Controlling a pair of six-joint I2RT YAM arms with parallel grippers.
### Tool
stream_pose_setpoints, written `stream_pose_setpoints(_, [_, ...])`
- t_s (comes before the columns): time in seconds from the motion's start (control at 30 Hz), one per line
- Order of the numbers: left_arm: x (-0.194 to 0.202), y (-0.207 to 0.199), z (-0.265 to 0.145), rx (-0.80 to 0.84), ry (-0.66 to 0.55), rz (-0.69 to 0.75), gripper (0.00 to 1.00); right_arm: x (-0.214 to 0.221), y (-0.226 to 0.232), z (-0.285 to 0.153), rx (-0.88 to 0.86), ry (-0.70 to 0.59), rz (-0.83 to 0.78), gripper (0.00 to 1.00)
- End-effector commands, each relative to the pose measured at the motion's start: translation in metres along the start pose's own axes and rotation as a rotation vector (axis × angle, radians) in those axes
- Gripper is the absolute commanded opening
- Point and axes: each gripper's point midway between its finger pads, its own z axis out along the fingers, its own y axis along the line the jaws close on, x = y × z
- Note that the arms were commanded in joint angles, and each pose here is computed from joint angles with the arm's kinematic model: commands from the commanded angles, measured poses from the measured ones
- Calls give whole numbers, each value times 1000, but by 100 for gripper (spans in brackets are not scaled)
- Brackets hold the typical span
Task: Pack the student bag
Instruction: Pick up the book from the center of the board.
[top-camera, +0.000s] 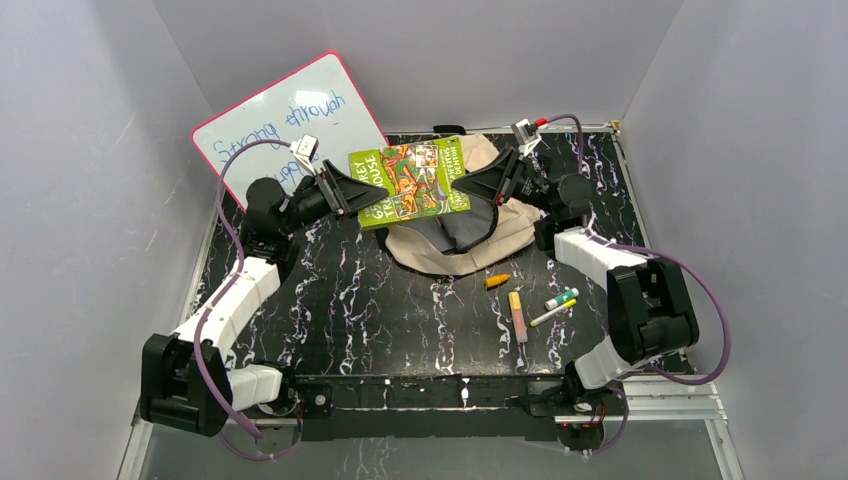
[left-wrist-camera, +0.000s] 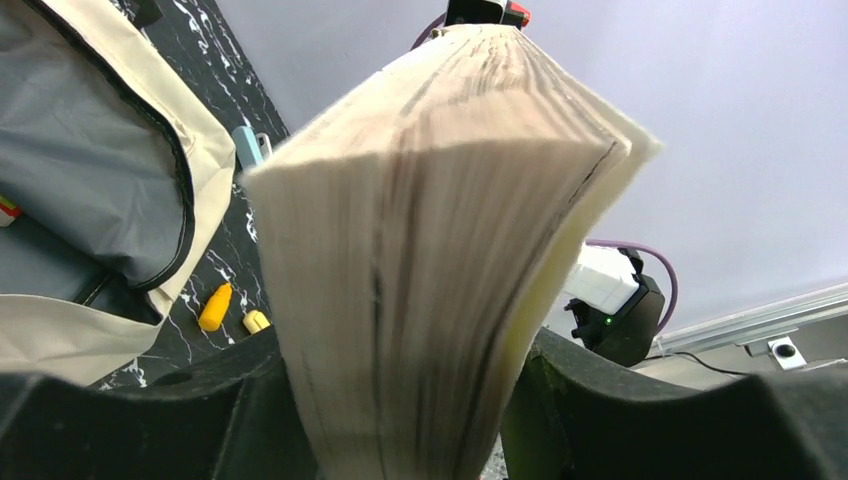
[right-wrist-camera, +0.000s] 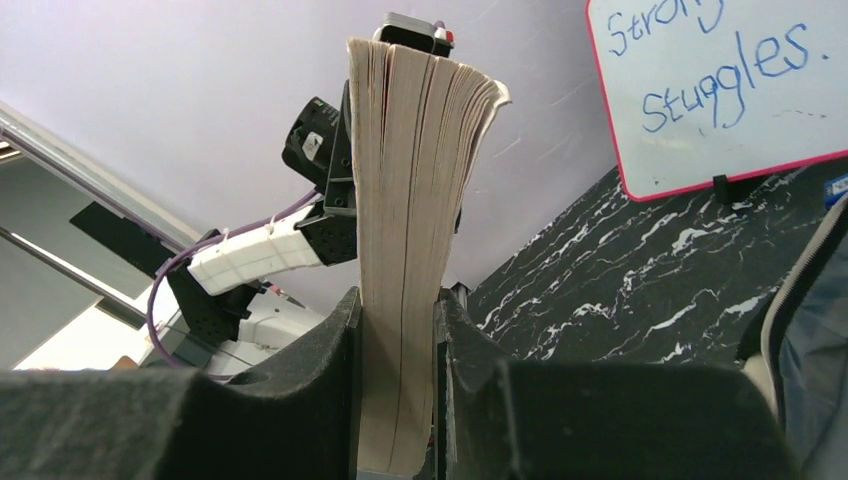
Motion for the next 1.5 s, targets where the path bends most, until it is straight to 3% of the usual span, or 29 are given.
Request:
stream_pose_setpoints(0.0, [-5,-20,1,47,17,61,50,-29,39,1,-49,-44,-179,0])
stream_pose_setpoints(0.23, [-5,-23,0,54,19,64,39,-33,21,2,39,-37,-182,0])
stream_pose_setpoints(0.47, [-4,-17,2,44,26,40,37,-36,10,2,87,-38,-199,0])
stream_pose_setpoints(0.67, [-4,-17,4,50,28,44,40,-39,4,2,114,-47,-210,0])
stream_pose_setpoints(0.8, [-2,-16,3,51,28,44,23,-41,2,3,122,-53,-218,0])
stream_pose_setpoints(1.03, [2,-20,1,79,44,58,21,-42,-3,4,130,-52,-234,0])
stream_pose_setpoints(1.07, [2,-21,1,86,44,63,16,-42,-4,4,132,-50,-237,0])
stream_pose_setpoints(1.1, [2,-21,1,89,41,66,0,-42,-5,4,135,-47,-241,2])
stream_pose_setpoints(1.17, [-1,-15,1,73,16,58,0,-42,-8,3,154,-44,-249,12])
stream_pose_setpoints(1.33, [-11,6,2,6,-74,41,0,-51,-34,-8,348,-75,-287,52])
stream_pose_setpoints(1.47, [-22,19,-1,-30,-119,39,0,-60,-62,-35,607,-113,-345,67])
